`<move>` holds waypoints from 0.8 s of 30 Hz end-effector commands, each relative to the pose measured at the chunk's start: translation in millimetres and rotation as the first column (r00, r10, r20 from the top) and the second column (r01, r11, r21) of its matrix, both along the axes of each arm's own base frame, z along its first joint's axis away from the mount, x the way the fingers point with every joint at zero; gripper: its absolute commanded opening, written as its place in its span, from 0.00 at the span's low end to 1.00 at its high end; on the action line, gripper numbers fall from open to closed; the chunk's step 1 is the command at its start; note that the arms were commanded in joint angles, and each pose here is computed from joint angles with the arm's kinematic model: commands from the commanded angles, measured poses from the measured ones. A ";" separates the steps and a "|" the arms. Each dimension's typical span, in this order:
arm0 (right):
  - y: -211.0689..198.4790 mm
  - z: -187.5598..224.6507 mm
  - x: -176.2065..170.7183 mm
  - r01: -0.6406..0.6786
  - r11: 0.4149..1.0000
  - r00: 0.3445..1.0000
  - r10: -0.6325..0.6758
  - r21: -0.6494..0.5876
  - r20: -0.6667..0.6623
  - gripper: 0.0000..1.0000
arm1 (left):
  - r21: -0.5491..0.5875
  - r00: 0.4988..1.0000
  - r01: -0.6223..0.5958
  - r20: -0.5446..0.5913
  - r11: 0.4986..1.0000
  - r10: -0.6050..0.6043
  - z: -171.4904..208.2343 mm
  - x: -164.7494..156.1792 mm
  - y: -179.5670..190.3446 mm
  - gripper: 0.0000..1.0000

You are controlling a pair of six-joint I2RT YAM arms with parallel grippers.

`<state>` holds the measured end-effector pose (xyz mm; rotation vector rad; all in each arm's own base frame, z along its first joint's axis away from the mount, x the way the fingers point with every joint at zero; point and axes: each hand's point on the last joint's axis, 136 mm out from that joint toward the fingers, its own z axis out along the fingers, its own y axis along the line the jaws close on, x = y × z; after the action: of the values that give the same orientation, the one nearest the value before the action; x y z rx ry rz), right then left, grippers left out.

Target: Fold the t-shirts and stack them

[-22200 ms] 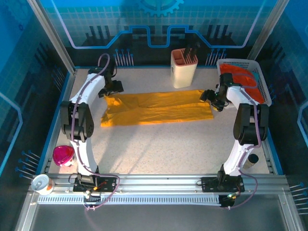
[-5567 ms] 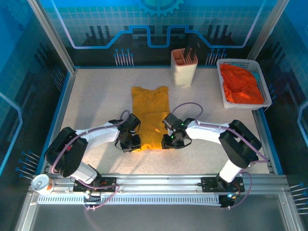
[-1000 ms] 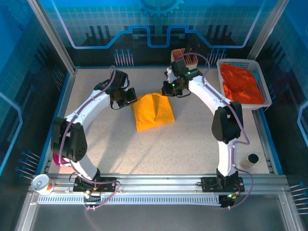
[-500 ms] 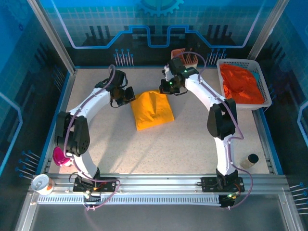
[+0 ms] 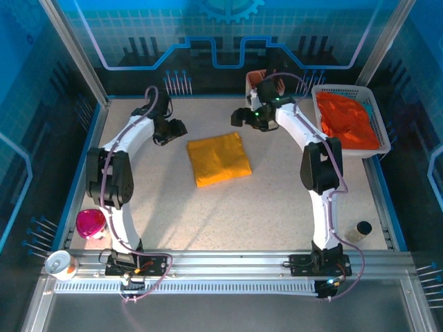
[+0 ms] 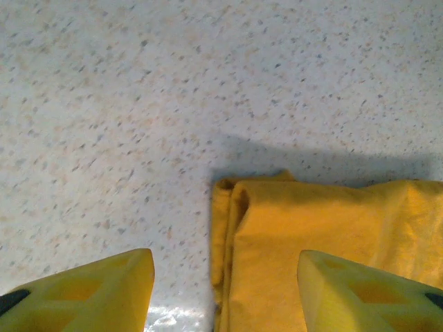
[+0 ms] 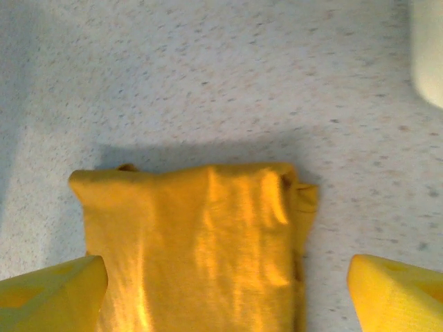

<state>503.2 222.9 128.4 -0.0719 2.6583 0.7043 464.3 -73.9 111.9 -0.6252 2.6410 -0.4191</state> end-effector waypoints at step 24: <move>81.5 0.6 -103.9 0.236 0.761 0.970 -0.144 0.604 -0.197 0.86 | -0.461 0.991 0.133 0.073 0.878 -0.112 -5.9 -94.0 -183.5 0.56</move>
<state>386.1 292.0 130.1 0.3624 2.4467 1.4351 367.5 -244.1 120.8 -0.5560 2.5612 -1.0589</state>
